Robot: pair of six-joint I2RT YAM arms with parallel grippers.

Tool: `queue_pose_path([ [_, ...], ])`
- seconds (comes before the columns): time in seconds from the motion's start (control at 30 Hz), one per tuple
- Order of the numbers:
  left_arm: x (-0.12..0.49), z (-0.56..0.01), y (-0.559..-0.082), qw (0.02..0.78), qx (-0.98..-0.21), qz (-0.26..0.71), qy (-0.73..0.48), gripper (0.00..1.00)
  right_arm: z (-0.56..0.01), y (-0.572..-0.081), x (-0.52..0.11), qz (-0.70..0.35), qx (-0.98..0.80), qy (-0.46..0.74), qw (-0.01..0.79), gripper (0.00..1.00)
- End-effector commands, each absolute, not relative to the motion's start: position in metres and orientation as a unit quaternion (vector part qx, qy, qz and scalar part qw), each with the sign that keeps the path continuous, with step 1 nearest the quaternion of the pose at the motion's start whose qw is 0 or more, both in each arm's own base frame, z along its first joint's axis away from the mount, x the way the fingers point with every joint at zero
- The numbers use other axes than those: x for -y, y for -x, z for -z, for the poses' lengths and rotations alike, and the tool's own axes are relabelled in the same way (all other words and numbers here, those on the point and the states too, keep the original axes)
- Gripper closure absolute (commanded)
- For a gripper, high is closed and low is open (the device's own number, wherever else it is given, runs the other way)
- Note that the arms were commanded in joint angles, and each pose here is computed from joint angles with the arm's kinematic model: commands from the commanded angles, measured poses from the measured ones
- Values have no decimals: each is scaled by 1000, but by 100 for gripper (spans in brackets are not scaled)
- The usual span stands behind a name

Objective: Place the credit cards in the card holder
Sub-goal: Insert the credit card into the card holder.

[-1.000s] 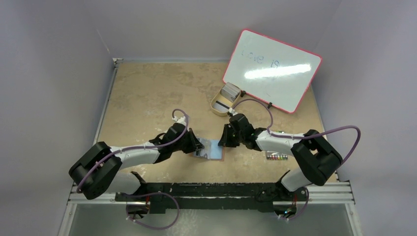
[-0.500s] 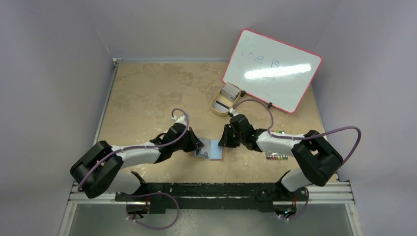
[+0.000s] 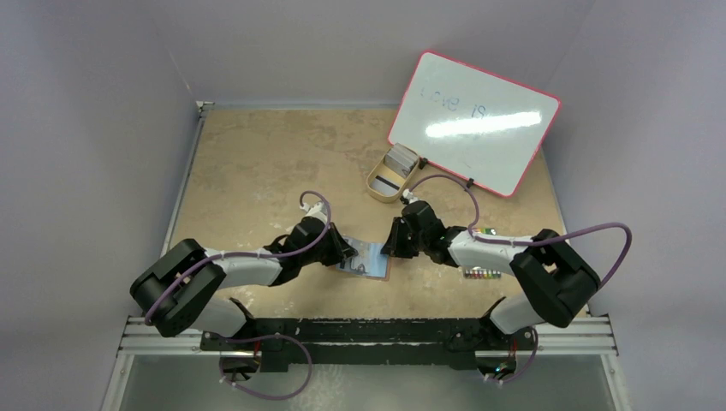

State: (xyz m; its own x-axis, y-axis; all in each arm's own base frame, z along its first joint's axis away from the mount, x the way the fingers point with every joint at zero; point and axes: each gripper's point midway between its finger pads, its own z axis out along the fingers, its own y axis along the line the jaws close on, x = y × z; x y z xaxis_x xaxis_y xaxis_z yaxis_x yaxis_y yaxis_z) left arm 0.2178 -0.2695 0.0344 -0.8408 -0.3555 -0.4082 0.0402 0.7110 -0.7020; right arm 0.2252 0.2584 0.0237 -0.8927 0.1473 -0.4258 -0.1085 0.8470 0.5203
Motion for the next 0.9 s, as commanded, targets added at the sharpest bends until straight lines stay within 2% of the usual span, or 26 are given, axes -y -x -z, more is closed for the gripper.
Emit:
queue_pose_path([
  [0.0, 259, -22, -216, 272, -894, 343, 92, 100, -20, -221, -253, -267, -935, -19, 230, 83],
  [0.1, 256, -23, -214, 261, -906, 322, 88, 100, -18, -220, -252, -264, -937, -20, 228, 83],
  [0.5, 264, -26, -204, 231, -908, 341, 80, 100, -18, -221, -251, -263, -937, -20, 230, 83],
  [0.87, 263, -24, -219, 257, -902, 333, 99, 100, -20, -220, -250, -266, -935, -24, 232, 83],
])
